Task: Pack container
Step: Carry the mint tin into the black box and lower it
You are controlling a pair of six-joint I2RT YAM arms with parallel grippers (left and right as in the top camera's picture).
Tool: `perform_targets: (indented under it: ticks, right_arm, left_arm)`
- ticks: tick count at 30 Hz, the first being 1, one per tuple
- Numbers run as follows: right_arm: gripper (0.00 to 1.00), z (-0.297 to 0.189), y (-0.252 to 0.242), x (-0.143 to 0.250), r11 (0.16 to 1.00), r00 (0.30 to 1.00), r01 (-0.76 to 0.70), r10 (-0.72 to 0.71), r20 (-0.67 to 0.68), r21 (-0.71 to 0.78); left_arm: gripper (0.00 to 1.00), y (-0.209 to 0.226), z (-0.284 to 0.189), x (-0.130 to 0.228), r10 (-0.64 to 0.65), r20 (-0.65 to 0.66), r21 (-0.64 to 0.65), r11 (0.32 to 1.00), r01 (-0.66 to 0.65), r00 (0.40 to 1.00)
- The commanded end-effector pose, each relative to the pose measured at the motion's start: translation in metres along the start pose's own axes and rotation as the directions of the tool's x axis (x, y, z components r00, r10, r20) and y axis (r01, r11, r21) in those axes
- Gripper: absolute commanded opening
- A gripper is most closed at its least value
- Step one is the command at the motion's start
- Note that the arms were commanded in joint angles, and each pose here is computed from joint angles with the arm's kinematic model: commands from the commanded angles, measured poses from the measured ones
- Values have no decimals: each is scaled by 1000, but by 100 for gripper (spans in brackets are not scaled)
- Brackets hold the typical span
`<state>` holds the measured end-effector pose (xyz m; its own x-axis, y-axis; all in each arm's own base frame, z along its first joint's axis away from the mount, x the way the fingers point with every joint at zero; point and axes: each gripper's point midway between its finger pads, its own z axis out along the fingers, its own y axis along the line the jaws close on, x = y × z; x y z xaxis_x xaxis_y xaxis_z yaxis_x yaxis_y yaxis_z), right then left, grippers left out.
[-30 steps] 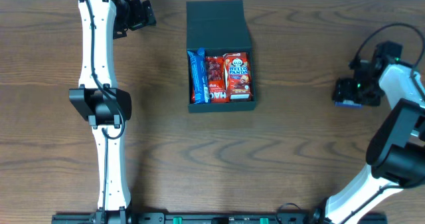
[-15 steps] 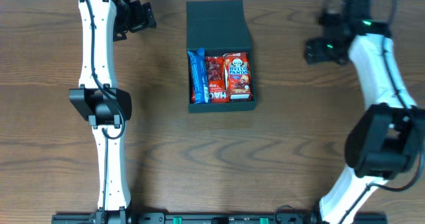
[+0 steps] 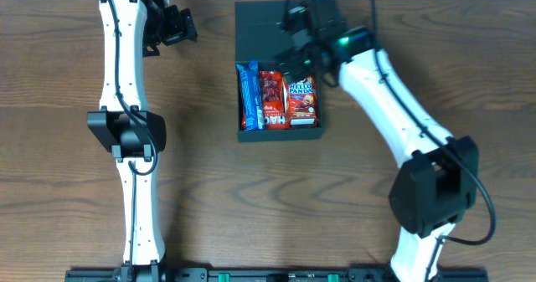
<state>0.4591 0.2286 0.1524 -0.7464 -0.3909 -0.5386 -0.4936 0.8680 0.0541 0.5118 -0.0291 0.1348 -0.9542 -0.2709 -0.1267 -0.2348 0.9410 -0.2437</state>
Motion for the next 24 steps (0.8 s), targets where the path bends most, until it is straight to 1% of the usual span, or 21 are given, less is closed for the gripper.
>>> perform_targets:
  ticks: [1, 8, 12, 17, 21, 24]
  right_arm:
    - [72, 12, 22, -1, 995, 996, -92, 92, -13, -25]
    - [71, 35, 42, 19, 990, 987, -133, 129, -95, -41]
    - [72, 42, 43, 28, 975, 967, -221, 214, -135, -35]
    - [72, 48, 43, 29, 965, 957, -260, 254, -138, -27]
    - [71, 48, 43, 25, 965, 958, -262, 256, -126, -31]
    - [71, 48, 43, 26, 948, 941, -317, 312, -127, -23]
  left_arm:
    - [95, 4, -10, 11, 13, -27, -18, 1000, -13, 1000]
    - [95, 7, -11, 8, 7, -20, -18, 1000, -8, 1000]
    - [95, 15, -12, 6, -11, -17, -20, 1000, 10, 1000]
    - [95, 24, -14, 3, -30, -14, -19, 999, 30, 999]
    - [95, 27, -15, 2, -37, -12, -19, 999, 36, 999]
    - [95, 27, -15, 2, -37, -11, -19, 999, 37, 999]
